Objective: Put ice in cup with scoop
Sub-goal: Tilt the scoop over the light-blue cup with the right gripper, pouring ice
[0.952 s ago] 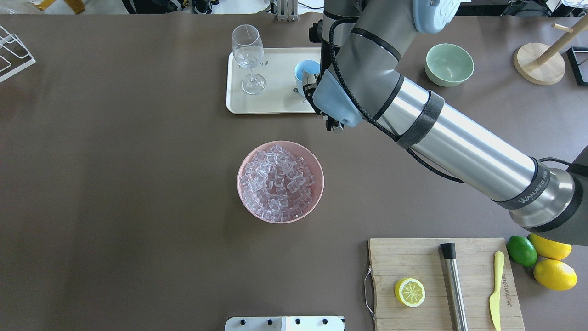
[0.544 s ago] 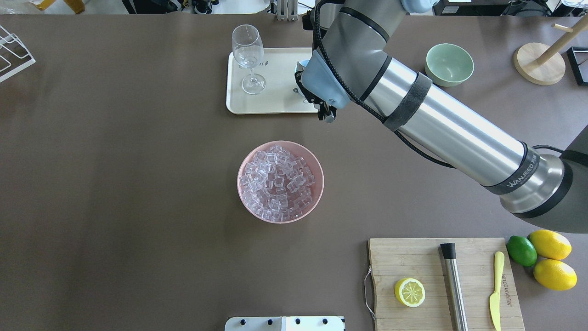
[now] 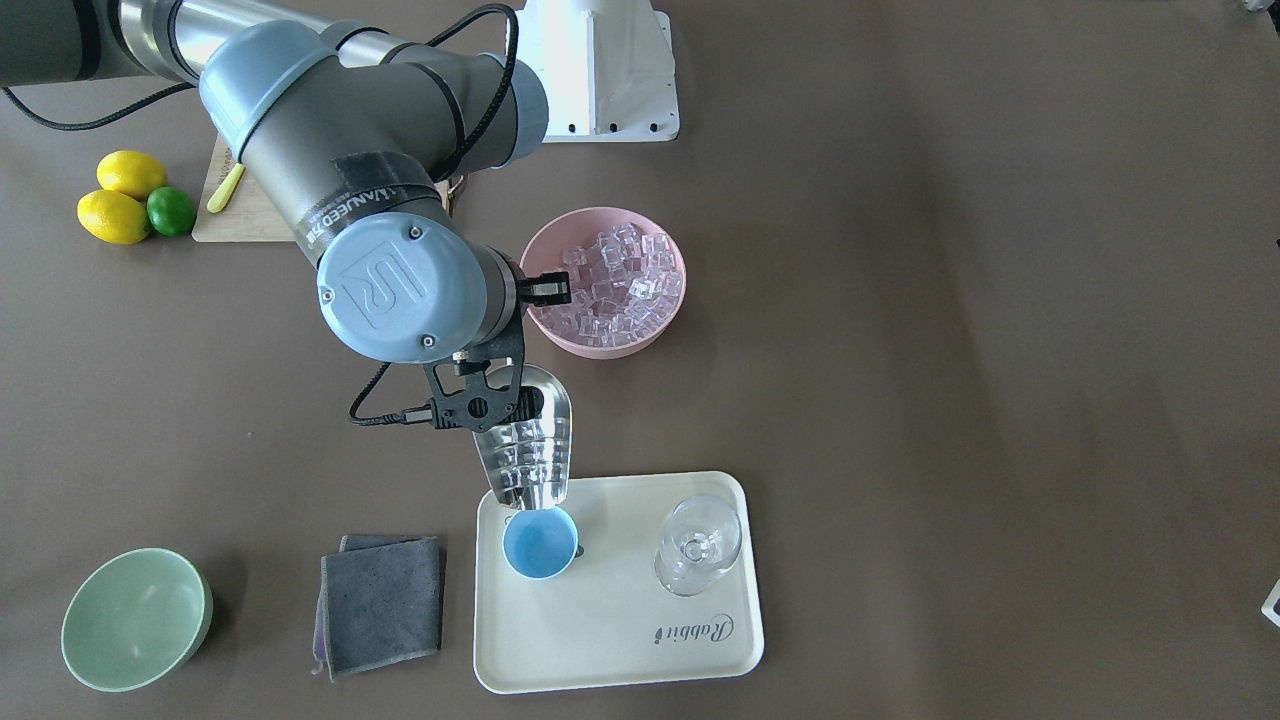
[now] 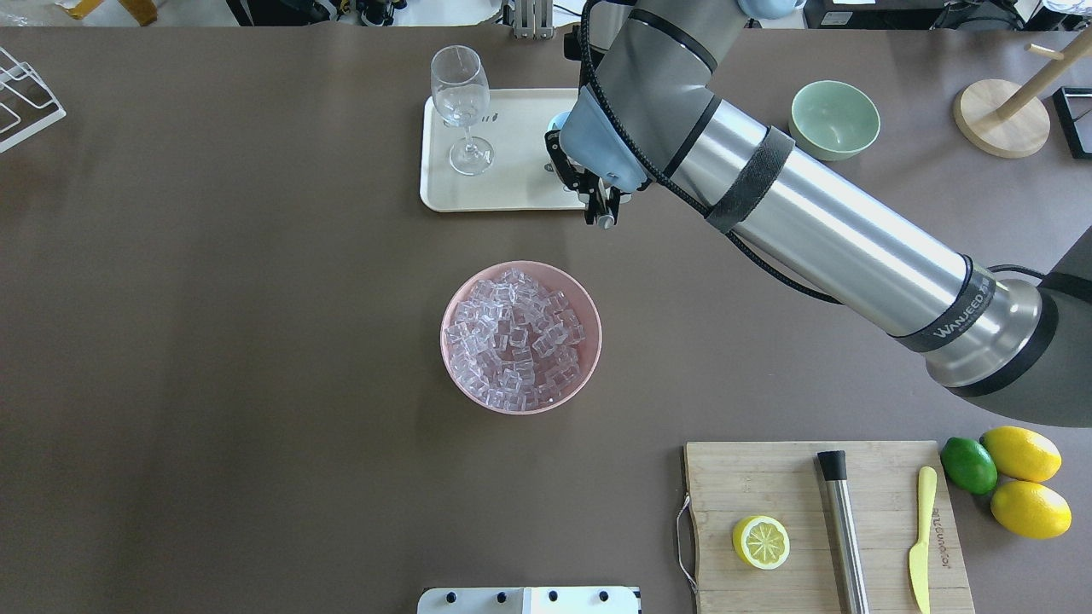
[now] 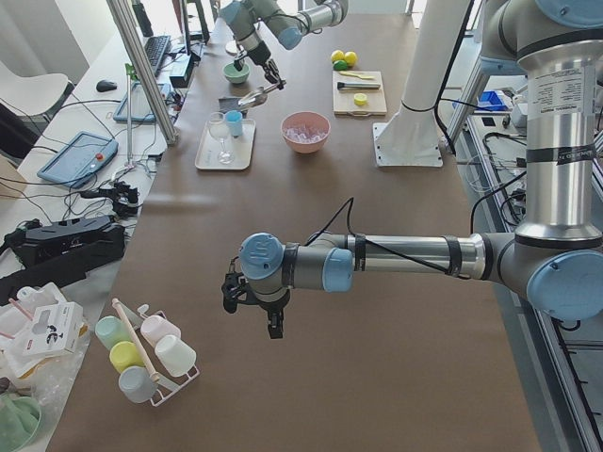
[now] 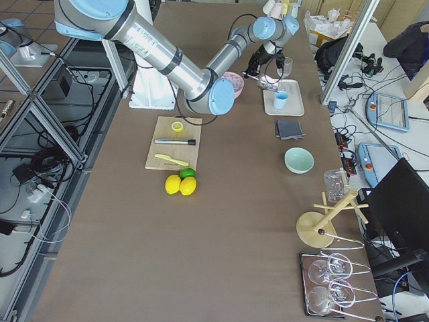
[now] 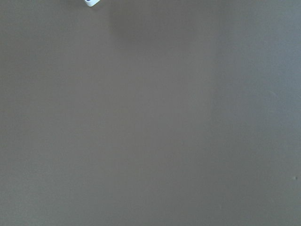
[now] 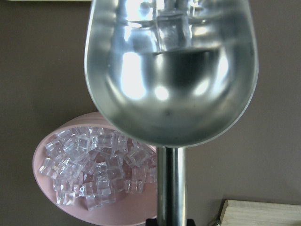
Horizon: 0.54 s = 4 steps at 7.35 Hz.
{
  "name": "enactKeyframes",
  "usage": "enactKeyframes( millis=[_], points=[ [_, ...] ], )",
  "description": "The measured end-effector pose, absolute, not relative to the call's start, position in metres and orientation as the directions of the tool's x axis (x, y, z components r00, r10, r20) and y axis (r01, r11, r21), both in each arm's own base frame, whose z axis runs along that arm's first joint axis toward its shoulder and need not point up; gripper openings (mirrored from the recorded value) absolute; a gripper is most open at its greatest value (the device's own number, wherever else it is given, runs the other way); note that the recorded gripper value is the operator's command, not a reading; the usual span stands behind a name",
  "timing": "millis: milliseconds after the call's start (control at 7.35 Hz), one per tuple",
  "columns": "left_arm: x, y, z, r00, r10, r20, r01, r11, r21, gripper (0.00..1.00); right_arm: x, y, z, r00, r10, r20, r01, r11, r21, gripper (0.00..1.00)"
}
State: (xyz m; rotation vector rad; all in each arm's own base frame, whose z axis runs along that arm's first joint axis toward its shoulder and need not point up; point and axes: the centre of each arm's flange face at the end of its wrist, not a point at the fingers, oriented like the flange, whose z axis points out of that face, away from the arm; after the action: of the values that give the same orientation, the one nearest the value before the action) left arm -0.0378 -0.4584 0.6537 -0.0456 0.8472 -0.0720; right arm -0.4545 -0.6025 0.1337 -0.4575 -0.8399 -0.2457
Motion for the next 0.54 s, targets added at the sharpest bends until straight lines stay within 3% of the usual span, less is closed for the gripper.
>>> enactKeyframes(
  millis=[544],
  points=[
    [-0.0377,-0.4568,0.6538,0.66,-0.082,-0.747,0.045,0.997,-0.069,0.98,-0.4547,-0.6029,0.1341,0.638,-0.015,0.77,0.389,0.869,-0.305,0.0]
  ],
)
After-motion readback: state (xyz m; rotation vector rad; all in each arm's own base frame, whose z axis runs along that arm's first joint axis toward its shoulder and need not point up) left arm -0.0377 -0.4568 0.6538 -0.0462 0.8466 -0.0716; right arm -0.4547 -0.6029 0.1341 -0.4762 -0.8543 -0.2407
